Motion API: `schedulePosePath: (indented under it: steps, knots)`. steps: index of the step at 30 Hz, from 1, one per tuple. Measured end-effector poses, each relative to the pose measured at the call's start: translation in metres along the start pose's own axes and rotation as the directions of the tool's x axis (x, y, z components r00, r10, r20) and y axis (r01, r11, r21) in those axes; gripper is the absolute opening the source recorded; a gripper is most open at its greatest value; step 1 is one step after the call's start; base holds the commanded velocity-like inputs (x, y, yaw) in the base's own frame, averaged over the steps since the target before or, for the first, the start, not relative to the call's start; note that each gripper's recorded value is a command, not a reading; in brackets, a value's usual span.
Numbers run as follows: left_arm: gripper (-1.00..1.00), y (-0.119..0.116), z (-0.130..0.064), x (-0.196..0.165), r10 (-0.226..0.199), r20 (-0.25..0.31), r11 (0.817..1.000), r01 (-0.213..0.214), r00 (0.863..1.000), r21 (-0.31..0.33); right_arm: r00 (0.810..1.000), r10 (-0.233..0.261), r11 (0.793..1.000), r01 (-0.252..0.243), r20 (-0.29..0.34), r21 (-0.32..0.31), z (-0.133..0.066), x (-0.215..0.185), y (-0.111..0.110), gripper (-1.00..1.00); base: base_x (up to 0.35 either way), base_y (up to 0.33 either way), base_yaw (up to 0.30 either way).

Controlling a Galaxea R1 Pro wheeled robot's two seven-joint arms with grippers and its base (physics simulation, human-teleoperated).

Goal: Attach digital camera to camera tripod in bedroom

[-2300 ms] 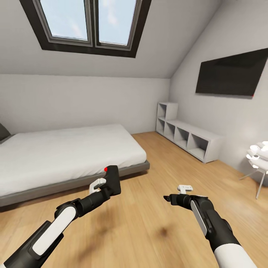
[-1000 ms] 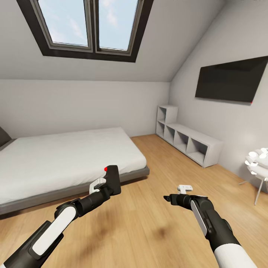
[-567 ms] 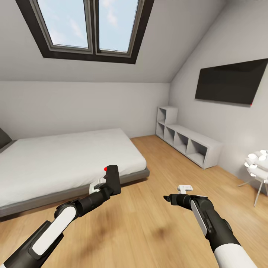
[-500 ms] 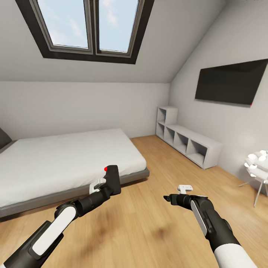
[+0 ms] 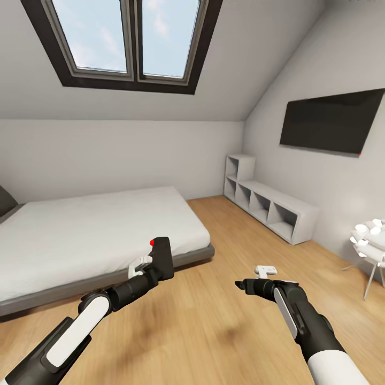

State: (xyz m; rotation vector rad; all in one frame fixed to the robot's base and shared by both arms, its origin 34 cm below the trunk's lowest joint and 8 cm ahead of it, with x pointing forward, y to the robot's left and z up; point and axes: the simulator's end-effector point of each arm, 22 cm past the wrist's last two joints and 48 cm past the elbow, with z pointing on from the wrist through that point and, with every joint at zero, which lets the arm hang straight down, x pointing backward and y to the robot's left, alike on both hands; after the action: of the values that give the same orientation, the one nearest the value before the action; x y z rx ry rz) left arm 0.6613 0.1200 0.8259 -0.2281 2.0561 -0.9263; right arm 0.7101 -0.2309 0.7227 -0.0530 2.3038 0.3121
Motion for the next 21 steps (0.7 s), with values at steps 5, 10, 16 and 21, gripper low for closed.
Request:
schedulePosePath:
  steps: [5, 10, 16, 21]
  knots:
    - [-1.0, -0.006, -0.003, -0.007, 0.0, 0.0, 1.0, 0.0, 1.0, 0.0, 1.0, 0.0, 1.0, 0.0, 0.0, 0.0, -0.005, -0.007, 0.002, 1.0, 0.0, 0.0, 0.0]
    - [-1.0, -0.012, -0.005, -0.013, 0.0, 0.0, 1.0, 0.0, 1.0, 0.0, 1.0, -0.001, 1.0, 0.001, 0.001, 0.0, -0.011, -0.015, 0.004, 1.0, 0.0, 0.0, 0.0]
    - [-1.0, -0.02, -0.009, -0.02, 0.0, 0.0, 1.0, 0.0, 1.0, 0.0, 1.0, -0.002, 1.0, 0.002, 0.0, 0.0, -0.017, -0.024, 0.006, 1.0, 0.0, 0.0, 0.0]
    - [-1.0, -0.026, -0.011, -0.026, 0.0, -0.001, 1.0, 0.0, 1.0, 0.0, 1.0, -0.001, 1.0, 0.001, 0.0, 0.0, -0.023, -0.031, 0.008, 1.0, 0.0, 0.0, 0.0]
